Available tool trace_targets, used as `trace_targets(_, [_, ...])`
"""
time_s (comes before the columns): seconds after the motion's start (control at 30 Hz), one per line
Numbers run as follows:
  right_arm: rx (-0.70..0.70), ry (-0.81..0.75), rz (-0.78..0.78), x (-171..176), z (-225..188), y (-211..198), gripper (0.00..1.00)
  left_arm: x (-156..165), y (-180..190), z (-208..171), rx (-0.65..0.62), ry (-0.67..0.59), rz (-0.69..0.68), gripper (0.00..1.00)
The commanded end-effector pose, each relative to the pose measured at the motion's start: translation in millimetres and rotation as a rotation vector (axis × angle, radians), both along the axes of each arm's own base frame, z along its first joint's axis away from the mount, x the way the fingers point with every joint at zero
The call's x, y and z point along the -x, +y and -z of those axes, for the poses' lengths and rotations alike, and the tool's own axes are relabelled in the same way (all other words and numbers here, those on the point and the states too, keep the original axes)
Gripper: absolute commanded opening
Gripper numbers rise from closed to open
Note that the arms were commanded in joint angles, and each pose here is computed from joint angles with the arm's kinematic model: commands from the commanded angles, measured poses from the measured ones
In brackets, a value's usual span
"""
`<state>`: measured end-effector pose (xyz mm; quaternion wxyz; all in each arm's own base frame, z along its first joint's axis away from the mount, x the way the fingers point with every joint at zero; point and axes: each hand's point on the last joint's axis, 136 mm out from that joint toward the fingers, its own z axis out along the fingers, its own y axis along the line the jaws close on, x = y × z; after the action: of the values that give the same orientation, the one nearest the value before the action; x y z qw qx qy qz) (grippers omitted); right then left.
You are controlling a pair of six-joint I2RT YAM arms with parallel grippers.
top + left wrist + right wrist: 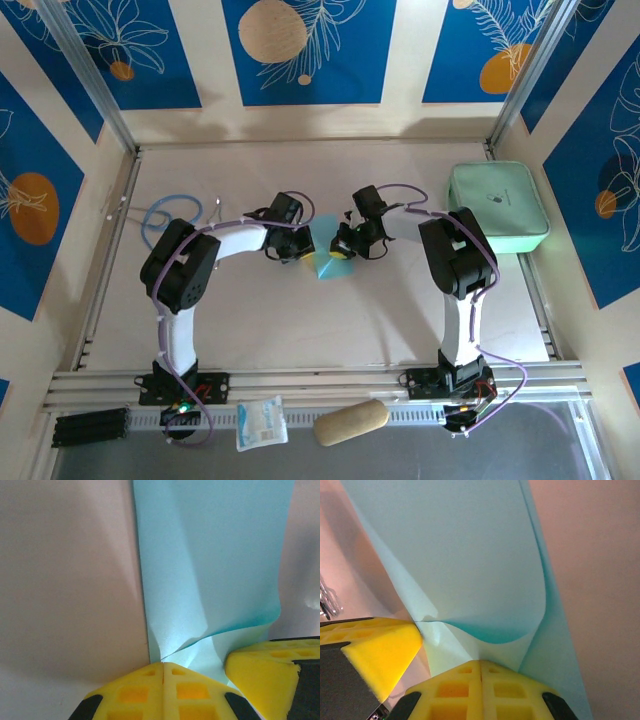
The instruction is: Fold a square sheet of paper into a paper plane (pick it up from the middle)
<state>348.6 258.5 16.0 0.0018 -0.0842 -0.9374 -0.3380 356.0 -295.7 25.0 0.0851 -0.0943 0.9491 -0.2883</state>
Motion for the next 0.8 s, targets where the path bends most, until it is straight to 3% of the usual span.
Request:
trace_targets(0.0, [0.107,0.079,0.033,16.1,29.4,-21.9,0.02,-4.7,-5.5,-11.4,-0.001,-0.029,0.03,0.0])
trace_targets(0.33, [0.152,0.133,0.08,22.9,39.3,-26.7,0.02,4.3,-20.7,-50.4,0.13,-0.091,0.022,0.0])
trace_targets(0.77, [0.211,0.203,0.129,30.6,49.7,-36.1,0.02,55.2,-47.5,-25.6,0.163,0.017,0.069,0.05])
